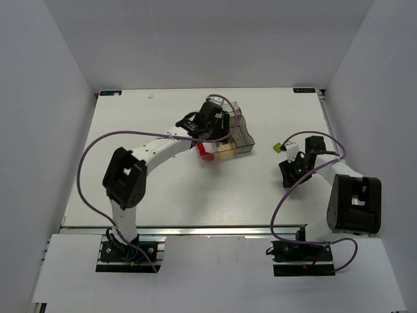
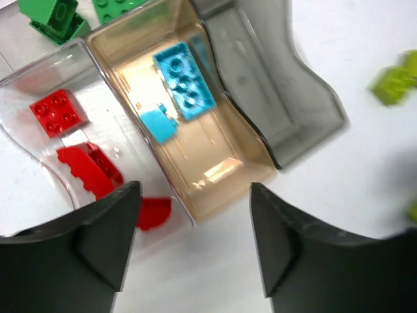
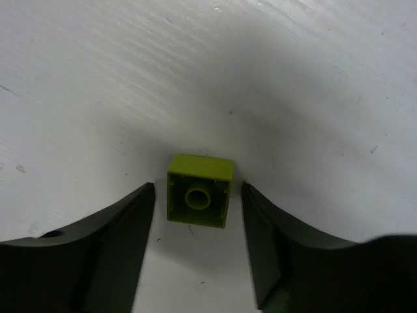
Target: Sort the legos into containers by color
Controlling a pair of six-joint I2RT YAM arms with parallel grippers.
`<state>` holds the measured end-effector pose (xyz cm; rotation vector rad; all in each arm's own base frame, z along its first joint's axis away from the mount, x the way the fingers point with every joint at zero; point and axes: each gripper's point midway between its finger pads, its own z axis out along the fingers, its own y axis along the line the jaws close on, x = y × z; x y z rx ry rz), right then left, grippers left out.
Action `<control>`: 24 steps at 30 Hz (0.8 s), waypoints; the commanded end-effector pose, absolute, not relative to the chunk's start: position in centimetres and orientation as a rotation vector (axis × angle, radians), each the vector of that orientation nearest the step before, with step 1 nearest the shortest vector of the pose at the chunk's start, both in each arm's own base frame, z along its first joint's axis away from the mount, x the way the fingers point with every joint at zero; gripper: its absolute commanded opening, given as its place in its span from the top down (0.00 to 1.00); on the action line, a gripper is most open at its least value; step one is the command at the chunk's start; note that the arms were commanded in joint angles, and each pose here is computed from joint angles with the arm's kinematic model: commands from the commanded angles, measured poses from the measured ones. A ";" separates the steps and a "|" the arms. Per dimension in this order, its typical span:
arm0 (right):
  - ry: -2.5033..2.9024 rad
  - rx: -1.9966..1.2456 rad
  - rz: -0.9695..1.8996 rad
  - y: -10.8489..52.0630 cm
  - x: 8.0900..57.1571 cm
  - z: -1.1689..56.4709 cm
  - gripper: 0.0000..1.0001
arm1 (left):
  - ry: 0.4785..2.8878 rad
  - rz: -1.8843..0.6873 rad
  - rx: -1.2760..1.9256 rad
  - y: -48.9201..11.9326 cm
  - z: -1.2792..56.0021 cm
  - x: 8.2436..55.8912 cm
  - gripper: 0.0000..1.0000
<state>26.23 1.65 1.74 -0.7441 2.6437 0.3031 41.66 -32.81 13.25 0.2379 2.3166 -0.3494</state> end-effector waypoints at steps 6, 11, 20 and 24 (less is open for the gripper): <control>2.597 -0.813 0.268 1.6 26.6 1.2 0.78 | 2.053 -0.747 0.209 -32.9 23.9 36.4 0.17; 2.431 -0.869 0.387 4.1 29.5 5.0 1.00 | 2.075 -0.875 0.188 -31.8 21.1 31.5 0.16; 2.102 -0.966 0.607 12.0 37.1 14.2 1.00 | 2.143 -1.052 0.116 -29.0 15.7 24.5 0.15; 2.145 -0.958 0.716 15.7 39.3 14.0 0.91 | 2.147 -1.087 0.084 -28.6 15.2 23.3 0.13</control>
